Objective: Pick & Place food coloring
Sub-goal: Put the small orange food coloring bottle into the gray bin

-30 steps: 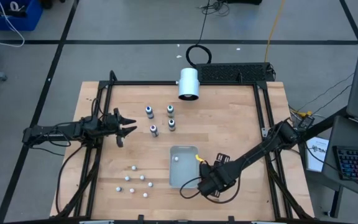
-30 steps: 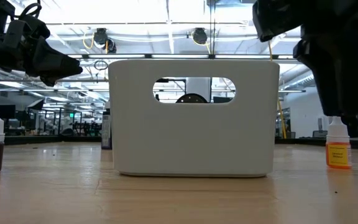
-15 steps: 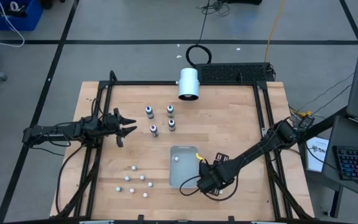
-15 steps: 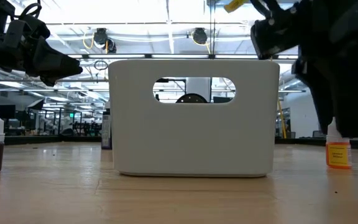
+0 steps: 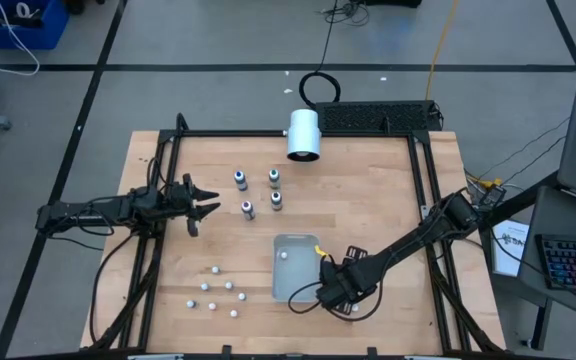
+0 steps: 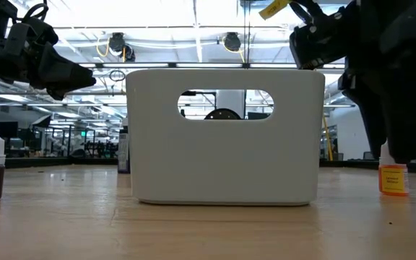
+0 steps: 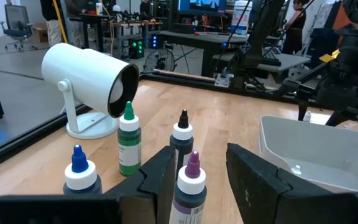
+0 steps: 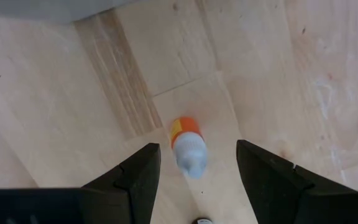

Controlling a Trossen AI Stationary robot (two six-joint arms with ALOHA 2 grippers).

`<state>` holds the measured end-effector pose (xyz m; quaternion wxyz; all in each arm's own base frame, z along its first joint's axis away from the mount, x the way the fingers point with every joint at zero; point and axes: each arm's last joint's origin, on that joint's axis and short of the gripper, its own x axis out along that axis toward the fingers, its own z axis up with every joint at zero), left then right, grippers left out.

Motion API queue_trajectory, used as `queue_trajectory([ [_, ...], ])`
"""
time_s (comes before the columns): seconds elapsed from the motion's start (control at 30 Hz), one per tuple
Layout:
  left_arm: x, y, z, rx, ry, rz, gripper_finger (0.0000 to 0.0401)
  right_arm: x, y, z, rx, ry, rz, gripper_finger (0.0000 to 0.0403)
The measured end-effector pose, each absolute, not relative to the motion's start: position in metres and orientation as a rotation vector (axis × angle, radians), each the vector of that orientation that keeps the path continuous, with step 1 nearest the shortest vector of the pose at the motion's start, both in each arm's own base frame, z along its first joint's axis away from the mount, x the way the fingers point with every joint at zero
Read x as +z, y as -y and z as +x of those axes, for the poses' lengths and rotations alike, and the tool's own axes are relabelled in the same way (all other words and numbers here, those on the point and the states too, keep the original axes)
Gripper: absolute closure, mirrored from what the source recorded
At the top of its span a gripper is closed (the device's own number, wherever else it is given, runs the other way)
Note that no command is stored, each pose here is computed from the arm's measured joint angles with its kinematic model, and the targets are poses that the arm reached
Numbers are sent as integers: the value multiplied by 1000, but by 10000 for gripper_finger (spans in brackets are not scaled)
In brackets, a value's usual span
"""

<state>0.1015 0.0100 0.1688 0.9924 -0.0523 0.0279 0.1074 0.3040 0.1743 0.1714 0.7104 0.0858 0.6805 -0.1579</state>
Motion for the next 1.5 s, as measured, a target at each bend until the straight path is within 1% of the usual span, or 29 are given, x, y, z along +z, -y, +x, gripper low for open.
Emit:
queue_trajectory([
  [0.2, 169, -10, 101, 215, -56, -105, 254, 171, -174, 304, -351, -1509, 189, 211],
  [0.53, 169, -10, 101, 215, -56, -105, 254, 171, -174, 304, -348, -1509, 186, 270],
  [0.77, 169, -10, 102, 215, -56, -105, 254, 171, -174, 304, -348, -1509, 186, 292],
  [0.9, 169, -10, 101, 215, -56, -105, 254, 171, -174, 304, -343, -1506, 185, 291],
  [1.27, 169, -10, 101, 215, -56, -105, 254, 170, -175, 305, -321, -1501, 179, 265],
  [1.5, 169, -10, 102, 215, -56, -105, 254, 160, -171, 301, -334, -1519, 181, 264],
])
